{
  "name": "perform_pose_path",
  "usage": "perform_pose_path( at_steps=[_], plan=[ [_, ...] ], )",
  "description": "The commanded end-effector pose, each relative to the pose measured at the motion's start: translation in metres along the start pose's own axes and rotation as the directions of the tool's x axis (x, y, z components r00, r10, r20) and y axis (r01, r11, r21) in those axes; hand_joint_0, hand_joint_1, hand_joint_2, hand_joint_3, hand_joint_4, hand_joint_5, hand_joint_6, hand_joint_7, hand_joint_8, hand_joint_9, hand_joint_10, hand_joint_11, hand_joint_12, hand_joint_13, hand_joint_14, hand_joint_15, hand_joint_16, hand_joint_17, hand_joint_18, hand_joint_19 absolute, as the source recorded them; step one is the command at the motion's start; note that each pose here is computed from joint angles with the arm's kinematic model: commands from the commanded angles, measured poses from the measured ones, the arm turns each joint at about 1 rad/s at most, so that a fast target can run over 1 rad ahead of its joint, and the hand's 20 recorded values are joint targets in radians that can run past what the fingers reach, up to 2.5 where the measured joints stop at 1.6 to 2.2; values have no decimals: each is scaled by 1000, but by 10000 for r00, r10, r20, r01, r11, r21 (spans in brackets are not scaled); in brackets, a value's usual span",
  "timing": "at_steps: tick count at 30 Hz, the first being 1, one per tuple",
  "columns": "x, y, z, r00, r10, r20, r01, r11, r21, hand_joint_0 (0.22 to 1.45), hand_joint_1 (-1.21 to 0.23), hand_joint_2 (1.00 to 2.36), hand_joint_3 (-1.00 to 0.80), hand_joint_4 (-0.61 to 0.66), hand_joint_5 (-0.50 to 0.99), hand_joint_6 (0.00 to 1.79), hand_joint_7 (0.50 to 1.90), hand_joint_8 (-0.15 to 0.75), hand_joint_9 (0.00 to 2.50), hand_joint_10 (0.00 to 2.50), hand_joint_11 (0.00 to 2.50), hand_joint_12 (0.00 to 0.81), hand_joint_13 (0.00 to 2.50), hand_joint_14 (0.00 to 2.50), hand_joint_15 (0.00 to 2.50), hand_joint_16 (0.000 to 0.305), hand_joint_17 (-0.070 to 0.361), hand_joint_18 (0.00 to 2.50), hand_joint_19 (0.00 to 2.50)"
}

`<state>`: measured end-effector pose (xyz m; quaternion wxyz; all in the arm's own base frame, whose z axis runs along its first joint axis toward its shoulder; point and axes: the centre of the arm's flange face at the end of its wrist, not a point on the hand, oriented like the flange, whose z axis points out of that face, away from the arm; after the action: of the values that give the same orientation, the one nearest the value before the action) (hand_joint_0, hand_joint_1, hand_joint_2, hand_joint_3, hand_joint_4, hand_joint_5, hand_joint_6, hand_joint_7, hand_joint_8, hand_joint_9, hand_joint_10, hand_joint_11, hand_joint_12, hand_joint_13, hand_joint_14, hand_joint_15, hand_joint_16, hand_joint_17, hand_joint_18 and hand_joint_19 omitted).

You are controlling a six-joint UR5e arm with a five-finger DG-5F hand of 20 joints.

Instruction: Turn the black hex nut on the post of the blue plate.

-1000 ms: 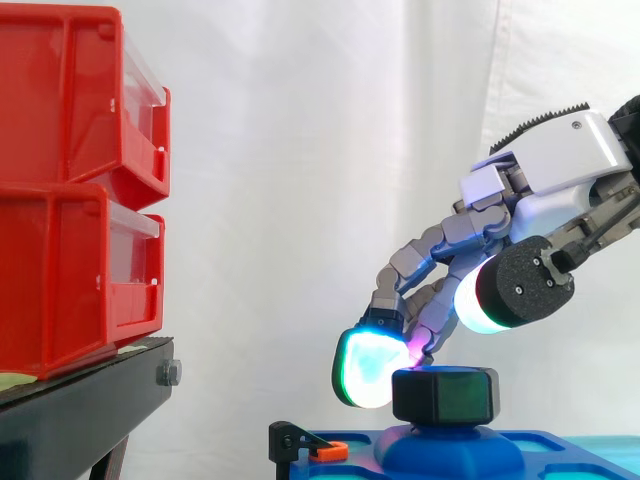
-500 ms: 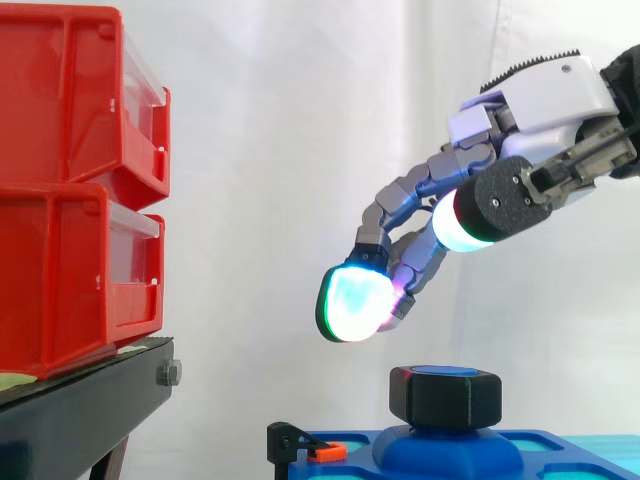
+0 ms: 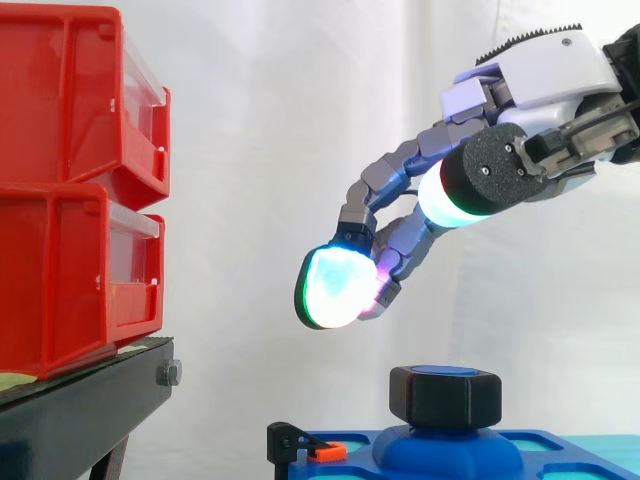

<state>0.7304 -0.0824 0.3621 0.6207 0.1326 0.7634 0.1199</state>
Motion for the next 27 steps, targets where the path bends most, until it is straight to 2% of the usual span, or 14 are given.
perform_pose_path(
  at_steps=[1,6,18,27],
  plan=[
    [11,6,3,10000,14,-57,-14,9999,144,513,-387,1000,-500,276,-158,503,750,325,658,0,0,403,437,0,28,54,121,170,155],
    [24,8,5,10000,-7,-35,8,9999,154,513,-387,1000,-500,274,-158,502,749,324,658,0,0,402,437,0,32,54,121,171,154],
    [26,12,5,9999,-14,-117,14,10000,-11,513,-388,1000,-500,277,-158,503,752,323,659,0,0,406,411,2,26,54,121,147,141],
    [25,5,2,9997,-20,-241,22,10000,52,512,-388,1000,-500,281,-158,503,754,324,659,0,0,407,405,0,24,54,120,138,139]
  ],
)
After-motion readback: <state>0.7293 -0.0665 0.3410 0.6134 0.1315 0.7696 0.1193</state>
